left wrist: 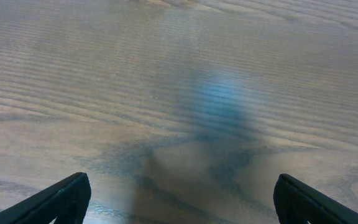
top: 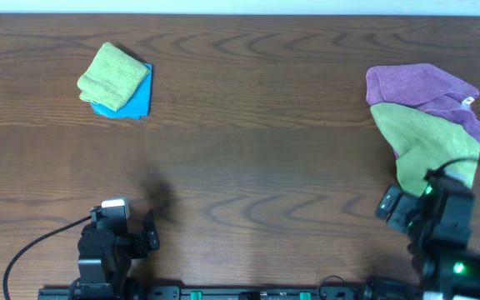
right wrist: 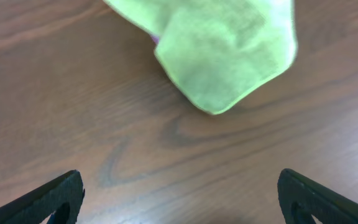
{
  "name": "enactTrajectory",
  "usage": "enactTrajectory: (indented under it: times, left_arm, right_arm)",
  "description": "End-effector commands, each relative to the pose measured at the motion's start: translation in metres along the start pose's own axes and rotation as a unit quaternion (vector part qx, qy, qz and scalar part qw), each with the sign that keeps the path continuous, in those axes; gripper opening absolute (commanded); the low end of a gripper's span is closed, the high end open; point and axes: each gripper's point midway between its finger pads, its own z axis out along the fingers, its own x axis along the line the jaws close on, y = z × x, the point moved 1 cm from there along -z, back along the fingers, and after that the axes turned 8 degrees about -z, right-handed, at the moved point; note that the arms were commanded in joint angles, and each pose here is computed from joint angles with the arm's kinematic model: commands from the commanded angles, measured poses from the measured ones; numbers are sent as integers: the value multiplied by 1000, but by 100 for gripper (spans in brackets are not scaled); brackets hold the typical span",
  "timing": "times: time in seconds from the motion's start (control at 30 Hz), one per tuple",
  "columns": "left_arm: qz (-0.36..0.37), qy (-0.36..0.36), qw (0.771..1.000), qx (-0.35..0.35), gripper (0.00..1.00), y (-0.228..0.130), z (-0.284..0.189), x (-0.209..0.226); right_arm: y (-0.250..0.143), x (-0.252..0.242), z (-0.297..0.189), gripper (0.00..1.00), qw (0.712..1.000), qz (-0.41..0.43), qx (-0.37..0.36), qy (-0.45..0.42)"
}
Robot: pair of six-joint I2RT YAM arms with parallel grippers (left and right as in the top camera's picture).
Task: Fold the cloth
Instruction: 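Lower the right gripper onto the green cloth's near corner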
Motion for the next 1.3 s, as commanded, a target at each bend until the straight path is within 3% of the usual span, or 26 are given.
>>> enactTrajectory:
  times: [0.0, 0.27, 0.57, 0.8, 1.27]
  left_arm:
    - [12, 9, 1000, 3, 95, -3, 1, 3]
    - [12, 9, 1000, 3, 95, -3, 1, 3]
    - [12, 9, 1000, 3, 95, -3, 1, 3]
    - [12, 9, 1000, 3, 95, -3, 1, 3]
    - [12, 9, 1000, 3, 95, -3, 1, 3]
  right_arm:
    - [18, -13, -6, 99, 999, 35, 28, -27]
    - [30, -23, 8, 99, 984, 52, 168, -41]
    - [28, -8, 72, 99, 961, 10, 277, 6]
    - [18, -5, 100, 99, 948, 5, 317, 4]
    - [30, -13, 111, 92, 956, -57, 287, 5]
